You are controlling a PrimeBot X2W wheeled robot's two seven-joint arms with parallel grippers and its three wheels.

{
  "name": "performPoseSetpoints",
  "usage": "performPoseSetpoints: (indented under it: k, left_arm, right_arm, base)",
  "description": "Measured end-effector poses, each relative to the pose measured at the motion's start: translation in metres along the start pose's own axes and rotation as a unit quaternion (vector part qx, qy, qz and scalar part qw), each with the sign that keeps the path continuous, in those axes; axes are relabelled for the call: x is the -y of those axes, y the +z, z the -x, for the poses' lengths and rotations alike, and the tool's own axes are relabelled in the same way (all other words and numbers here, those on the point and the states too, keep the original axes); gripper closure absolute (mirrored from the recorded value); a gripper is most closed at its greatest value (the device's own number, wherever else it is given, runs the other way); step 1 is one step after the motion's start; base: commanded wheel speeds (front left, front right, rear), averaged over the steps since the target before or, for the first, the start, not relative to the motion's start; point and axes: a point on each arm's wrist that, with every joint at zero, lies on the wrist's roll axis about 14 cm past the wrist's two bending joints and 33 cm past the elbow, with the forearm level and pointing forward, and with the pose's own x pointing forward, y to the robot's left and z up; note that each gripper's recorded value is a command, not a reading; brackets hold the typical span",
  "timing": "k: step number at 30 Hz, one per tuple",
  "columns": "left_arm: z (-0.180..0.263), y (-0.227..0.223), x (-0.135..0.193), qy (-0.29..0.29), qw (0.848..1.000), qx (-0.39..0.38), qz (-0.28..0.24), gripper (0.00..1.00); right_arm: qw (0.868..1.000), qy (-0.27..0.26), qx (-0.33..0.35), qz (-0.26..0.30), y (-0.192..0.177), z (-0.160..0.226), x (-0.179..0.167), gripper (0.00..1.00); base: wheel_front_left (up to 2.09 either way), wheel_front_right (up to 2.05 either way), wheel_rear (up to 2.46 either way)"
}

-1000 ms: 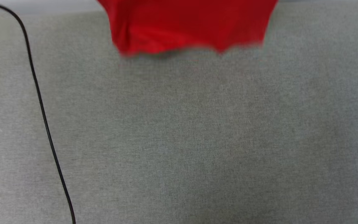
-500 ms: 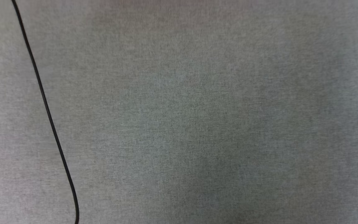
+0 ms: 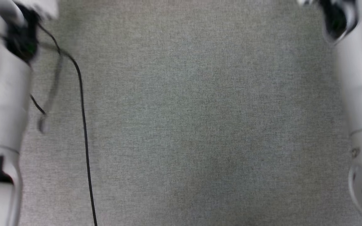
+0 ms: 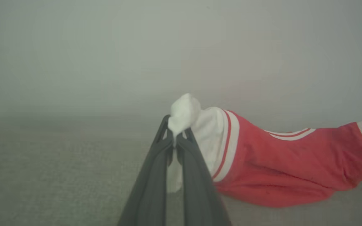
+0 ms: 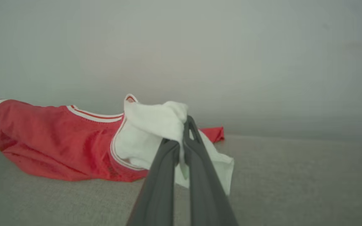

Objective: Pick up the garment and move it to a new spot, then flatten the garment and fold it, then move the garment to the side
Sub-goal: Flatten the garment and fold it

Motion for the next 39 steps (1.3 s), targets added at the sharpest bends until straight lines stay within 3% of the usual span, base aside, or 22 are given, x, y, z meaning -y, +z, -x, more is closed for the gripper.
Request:
performPoseSetpoints:
  k: [6, 12, 20, 39]
  left_arm:
    - [0.048, -0.043, -0.001, 0.003, 0.999, -0.050, 0.018, 1.00]
    - [0.098, -0.043, -0.008, 0.009, 0.999, -0.050, 0.016, 1.00]
    - [0.167, -0.040, -0.007, 0.031, 0.998, -0.036, 0.034, 1.00]
    - [0.333, -0.051, -0.010, 0.094, 0.994, -0.041, 0.036, 1.00]
  right_arm:
    - [0.998, -0.009, -0.043, -0.049, -0.056, 0.037, -0.001, 1.00]
    - [0.996, -0.017, -0.065, -0.059, -0.083, 0.084, 0.004, 1.00]
    - [0.994, -0.040, -0.073, -0.065, -0.094, 0.151, 0.026, 1.00]
    - [0.986, -0.092, -0.110, -0.085, -0.113, 0.327, 0.035, 1.00]
  base:
    - [0.00, 0.00, 0.00]
    - [0.00, 0.00, 0.00]
    - [0.00, 0.00, 0.00]
    - [0.00, 0.00, 0.00]
